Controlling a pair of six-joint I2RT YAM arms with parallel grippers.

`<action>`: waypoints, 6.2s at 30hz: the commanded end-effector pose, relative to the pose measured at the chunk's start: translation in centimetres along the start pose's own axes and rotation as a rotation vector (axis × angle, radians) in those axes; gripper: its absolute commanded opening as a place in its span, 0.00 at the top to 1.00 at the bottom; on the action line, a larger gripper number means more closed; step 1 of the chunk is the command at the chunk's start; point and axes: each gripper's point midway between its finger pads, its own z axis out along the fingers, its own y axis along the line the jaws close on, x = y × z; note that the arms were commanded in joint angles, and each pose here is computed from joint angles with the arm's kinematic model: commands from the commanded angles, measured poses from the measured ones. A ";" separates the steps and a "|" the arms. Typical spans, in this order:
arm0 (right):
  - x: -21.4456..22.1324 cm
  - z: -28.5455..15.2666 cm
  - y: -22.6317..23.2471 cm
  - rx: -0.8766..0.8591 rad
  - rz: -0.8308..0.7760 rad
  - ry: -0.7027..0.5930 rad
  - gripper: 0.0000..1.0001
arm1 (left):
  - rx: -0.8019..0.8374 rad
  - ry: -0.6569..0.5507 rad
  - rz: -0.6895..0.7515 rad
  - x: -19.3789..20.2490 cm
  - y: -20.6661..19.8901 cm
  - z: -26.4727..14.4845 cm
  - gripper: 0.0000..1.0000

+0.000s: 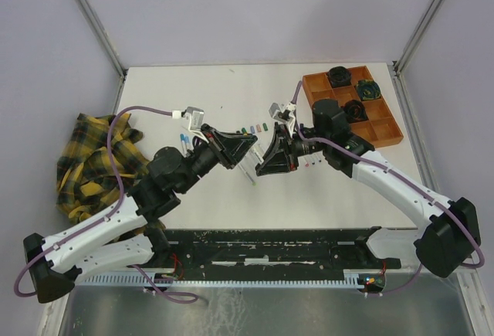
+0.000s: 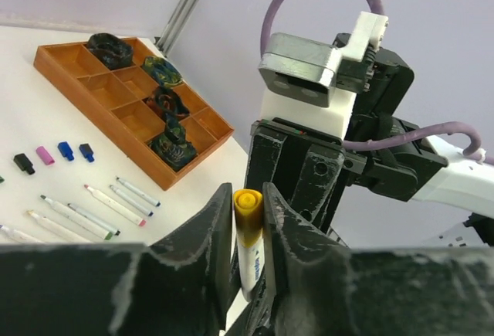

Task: Open the pen caps
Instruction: Open the pen cap from the pen, then place the pen cap at the center of the board, then place the pen at the center of the board, then pick up the pen from the center of the board.

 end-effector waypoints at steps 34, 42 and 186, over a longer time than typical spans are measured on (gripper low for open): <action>1.9 1.8 -3.7 0.029 0.062 0.045 1.00 | -0.288 -0.192 0.098 -10.9 10.1 0.2 0.97; 2.4 1.8 -4.5 0.066 0.079 0.066 1.00 | -0.557 -0.018 0.032 -1.2 19.2 -3.2 0.97; 2.4 0.6 -10.7 0.492 0.144 0.234 0.61 | -1.246 0.562 0.131 10.2 41.8 -10.2 0.74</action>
